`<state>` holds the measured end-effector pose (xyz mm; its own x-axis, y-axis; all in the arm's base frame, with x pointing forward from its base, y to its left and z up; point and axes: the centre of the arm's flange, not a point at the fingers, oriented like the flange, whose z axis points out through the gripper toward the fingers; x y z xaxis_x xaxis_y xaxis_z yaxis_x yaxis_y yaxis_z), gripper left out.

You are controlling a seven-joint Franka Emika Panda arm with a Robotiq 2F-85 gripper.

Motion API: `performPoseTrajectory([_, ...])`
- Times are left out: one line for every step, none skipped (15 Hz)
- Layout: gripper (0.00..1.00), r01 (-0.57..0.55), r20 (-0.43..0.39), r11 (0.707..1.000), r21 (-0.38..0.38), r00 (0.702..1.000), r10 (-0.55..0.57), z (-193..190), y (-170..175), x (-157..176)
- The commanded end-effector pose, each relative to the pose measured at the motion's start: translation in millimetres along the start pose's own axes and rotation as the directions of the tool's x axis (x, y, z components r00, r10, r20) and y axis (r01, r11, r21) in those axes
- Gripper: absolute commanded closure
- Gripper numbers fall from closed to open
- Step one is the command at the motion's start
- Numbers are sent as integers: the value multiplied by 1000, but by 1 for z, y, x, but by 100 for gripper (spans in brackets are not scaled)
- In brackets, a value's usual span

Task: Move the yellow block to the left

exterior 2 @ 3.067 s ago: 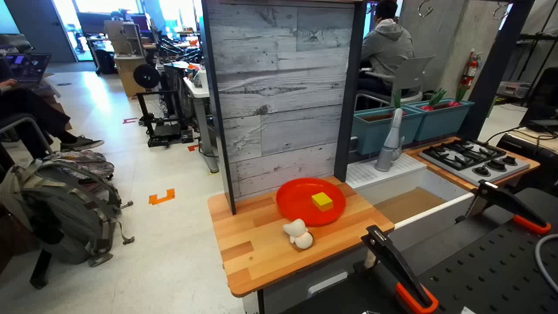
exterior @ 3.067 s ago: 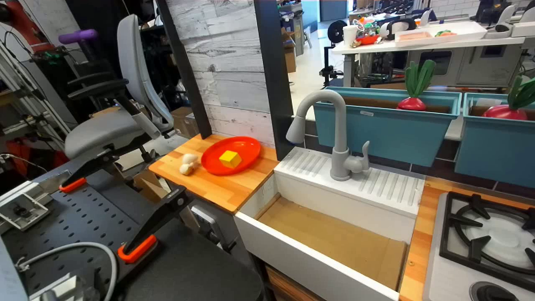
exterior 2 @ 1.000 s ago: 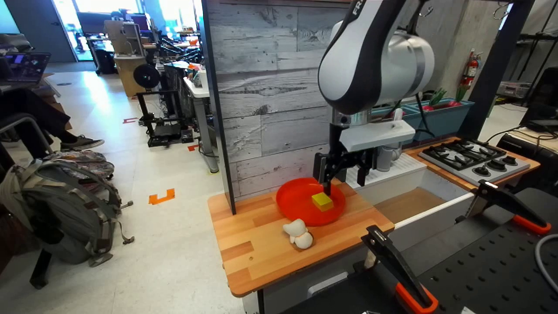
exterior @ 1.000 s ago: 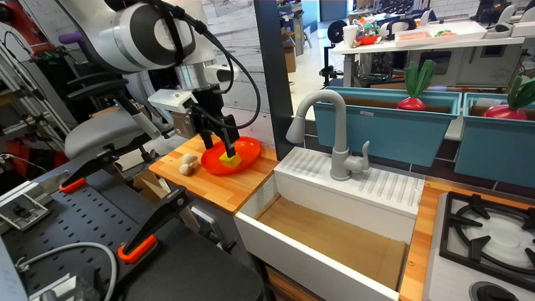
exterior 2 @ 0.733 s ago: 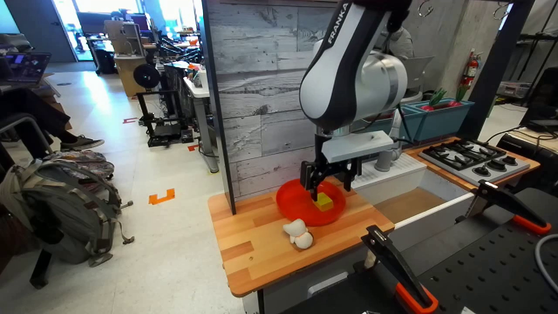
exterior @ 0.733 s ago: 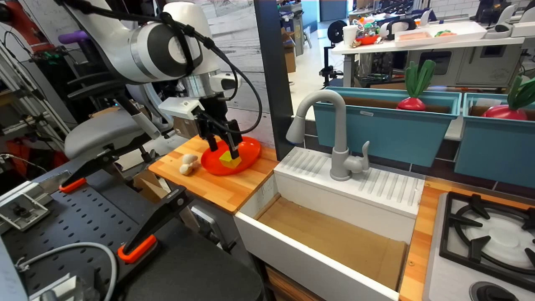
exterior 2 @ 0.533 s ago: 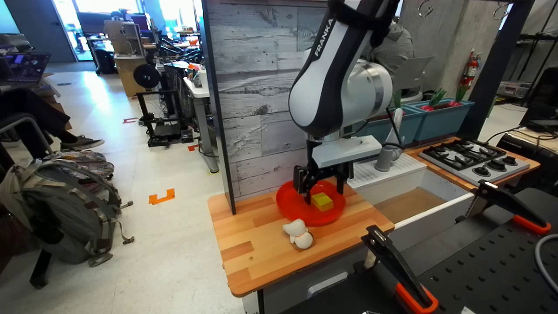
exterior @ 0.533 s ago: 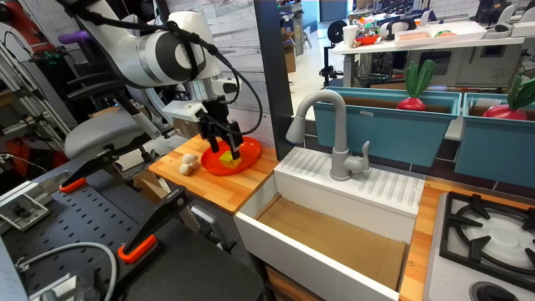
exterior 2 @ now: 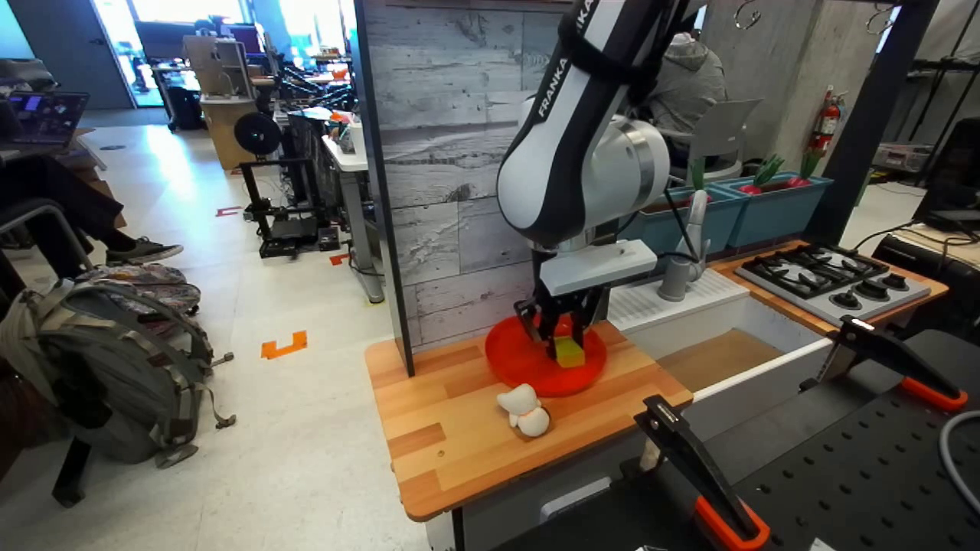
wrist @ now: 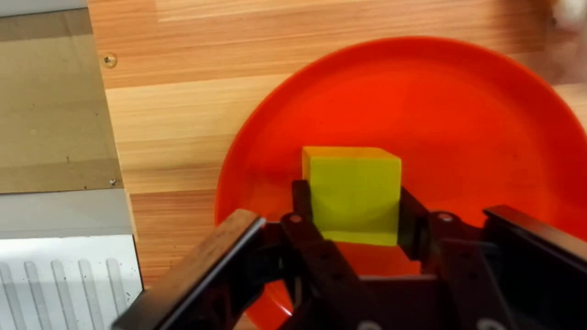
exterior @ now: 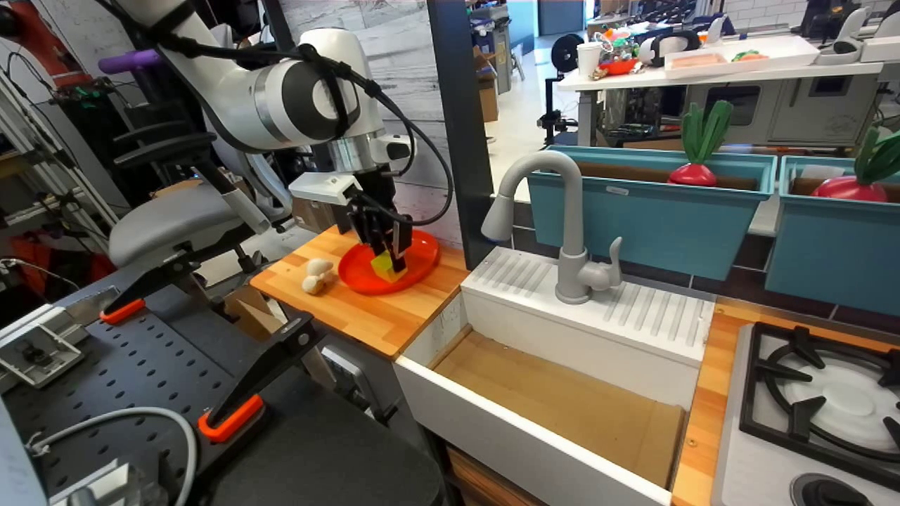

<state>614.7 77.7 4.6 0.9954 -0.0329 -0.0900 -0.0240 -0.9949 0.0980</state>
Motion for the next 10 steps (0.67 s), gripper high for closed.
performPoseTrajectory([82,-2,2,1000,-10,1000,2,-11,-2,-2])
performPoseTrajectory([82,11,0,1000,-9,1000,-11,-17,-4,-8])
performPoseTrajectory([82,22,-4,1000,-10,1000,-22,-21,-7,-12])
performPoseTrajectory([82,39,-6,999,-12,999,-39,-27,-12,-18])
performPoseTrajectory([82,58,-1,998,-13,998,-58,-34,-17,-24])
performPoseTrajectory([82,76,-9,997,-20,997,-76,-42,-22,-31])
performPoseTrajectory([82,93,-18,995,-28,995,-94,-51,-30,-39])
performPoseTrajectory([82,109,-28,993,-33,994,-110,-58,-36,-44])
performPoseTrajectory([82,131,-35,991,-37,991,-132,-66,-46,-50])
performPoseTrajectory([82,154,-42,987,-40,987,-155,-71,-56,-53])
